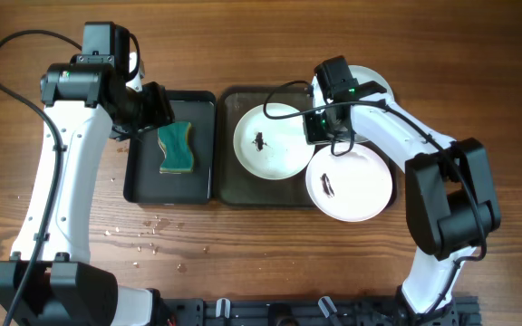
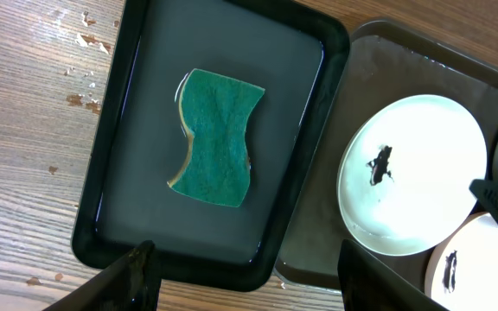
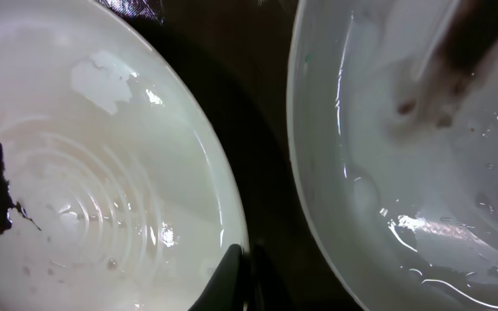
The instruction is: Clean dirty plates on tray and stack at the side
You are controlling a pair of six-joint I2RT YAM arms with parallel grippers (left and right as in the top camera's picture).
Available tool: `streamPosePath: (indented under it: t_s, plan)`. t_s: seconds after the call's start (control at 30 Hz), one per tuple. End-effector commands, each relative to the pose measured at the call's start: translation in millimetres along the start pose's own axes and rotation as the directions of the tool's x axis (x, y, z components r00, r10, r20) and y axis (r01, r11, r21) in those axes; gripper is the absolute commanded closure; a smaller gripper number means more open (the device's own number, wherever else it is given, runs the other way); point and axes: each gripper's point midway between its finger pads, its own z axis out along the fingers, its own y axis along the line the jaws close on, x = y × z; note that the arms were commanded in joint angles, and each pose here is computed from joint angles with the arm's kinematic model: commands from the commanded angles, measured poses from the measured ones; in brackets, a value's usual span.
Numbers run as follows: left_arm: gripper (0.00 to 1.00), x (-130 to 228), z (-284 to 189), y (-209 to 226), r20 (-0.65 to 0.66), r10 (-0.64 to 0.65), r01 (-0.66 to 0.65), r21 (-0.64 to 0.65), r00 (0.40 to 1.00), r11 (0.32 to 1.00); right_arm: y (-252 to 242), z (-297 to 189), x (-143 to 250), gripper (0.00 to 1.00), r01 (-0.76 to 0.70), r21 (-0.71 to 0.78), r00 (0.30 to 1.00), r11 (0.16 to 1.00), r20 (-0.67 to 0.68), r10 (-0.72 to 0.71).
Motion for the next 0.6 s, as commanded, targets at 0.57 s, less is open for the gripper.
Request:
streamPosePath:
  t_s: [0.57]
  plan:
    - [0.34, 15, 91, 17, 0.014, 0.072, -0.072, -0.019, 0.997, 0.997, -2, 7, 0, 0.96, -0.006, 0.013, 1.0, 1.0, 0.001, 0.006]
